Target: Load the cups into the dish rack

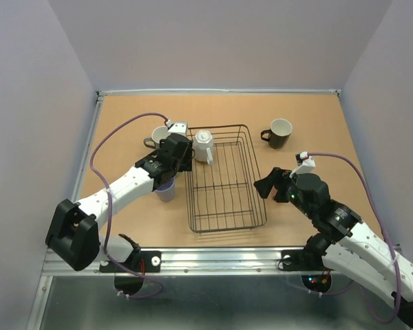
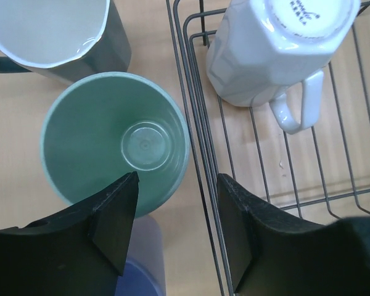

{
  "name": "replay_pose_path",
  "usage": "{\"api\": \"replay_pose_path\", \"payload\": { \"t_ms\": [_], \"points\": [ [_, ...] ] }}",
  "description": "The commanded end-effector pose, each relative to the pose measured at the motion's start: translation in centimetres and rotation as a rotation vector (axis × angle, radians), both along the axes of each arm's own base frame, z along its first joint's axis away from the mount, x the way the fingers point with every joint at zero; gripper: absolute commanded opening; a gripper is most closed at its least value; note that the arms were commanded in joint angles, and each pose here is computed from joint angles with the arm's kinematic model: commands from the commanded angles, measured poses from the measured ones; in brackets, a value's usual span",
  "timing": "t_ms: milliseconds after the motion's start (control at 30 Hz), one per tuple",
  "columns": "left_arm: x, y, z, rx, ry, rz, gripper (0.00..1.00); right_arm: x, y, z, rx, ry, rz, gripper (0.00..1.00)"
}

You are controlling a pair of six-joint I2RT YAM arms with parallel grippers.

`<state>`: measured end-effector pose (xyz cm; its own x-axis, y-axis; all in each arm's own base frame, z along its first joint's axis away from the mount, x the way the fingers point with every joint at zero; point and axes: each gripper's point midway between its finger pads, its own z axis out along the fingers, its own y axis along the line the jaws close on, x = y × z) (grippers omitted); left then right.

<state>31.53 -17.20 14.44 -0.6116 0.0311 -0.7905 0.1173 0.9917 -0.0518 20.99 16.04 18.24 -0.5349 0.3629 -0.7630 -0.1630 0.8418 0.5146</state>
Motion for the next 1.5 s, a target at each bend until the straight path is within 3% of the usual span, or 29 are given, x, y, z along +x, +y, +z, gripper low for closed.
{"api": "replay_pose_path", "payload": {
  "t_ms": [0, 167, 267, 400, 833, 1000, 1167, 1200, 1333, 1433, 1467],
  "points": [
    [1.7, -0.6, 1.9, -0.027, -0.060, 0.044, 0.64, 0.0, -0.4, -0.2, -0.013, -0.012, -0.007, 0.93],
    [2.0, -0.3, 2.1, -0.018, -0.072, 0.060, 0.63, -0.1, -0.4, -0.3, -0.016, -0.010, -0.003, 0.93],
    [2.2, -0.1, 2.7, -0.011, -0.087, 0.067, 0.46, -0.1, -0.4, -0.3, -0.015, -0.011, -0.003, 0.93],
    [2.4, 0.3, 3.0, -0.005, -0.094, 0.083, 0.36, -0.1, -0.4, -0.5, -0.017, -0.008, -0.002, 0.93],
    [2.5, 1.2, 1.8, 0.015, -0.069, 0.109, 0.36, -0.2, -0.3, -0.4, -0.011, -0.010, 0.003, 0.93],
    [2.5, 0.9, 0.7, 0.030, -0.038, 0.096, 0.48, -0.2, -0.3, -0.6, -0.011, -0.007, 0.003, 0.93],
    [2.7, 0.7, -0.4, 0.046, -0.011, 0.090, 0.51, -0.2, -0.4, -0.6, -0.013, -0.006, 0.000, 0.93],
    [2.7, 0.6, -0.4, 0.048, -0.009, 0.090, 0.49, -0.2, -0.4, -0.6, -0.013, -0.006, 0.000, 0.93],
    [2.9, 0.7, -0.2, 0.054, -0.010, 0.098, 0.26, -0.2, -0.4, -0.6, -0.014, -0.005, 0.000, 0.93],
    [3.0, 1.1, 0.4, 0.065, -0.017, 0.115, 0.03, -0.2, -0.3, -0.7, -0.017, -0.003, 0.003, 0.93],
    [3.1, 1.3, 0.6, 0.072, -0.020, 0.124, 0.00, -0.2, -0.3, -0.7, -0.016, -0.002, 0.001, 0.93]
  ]
}}
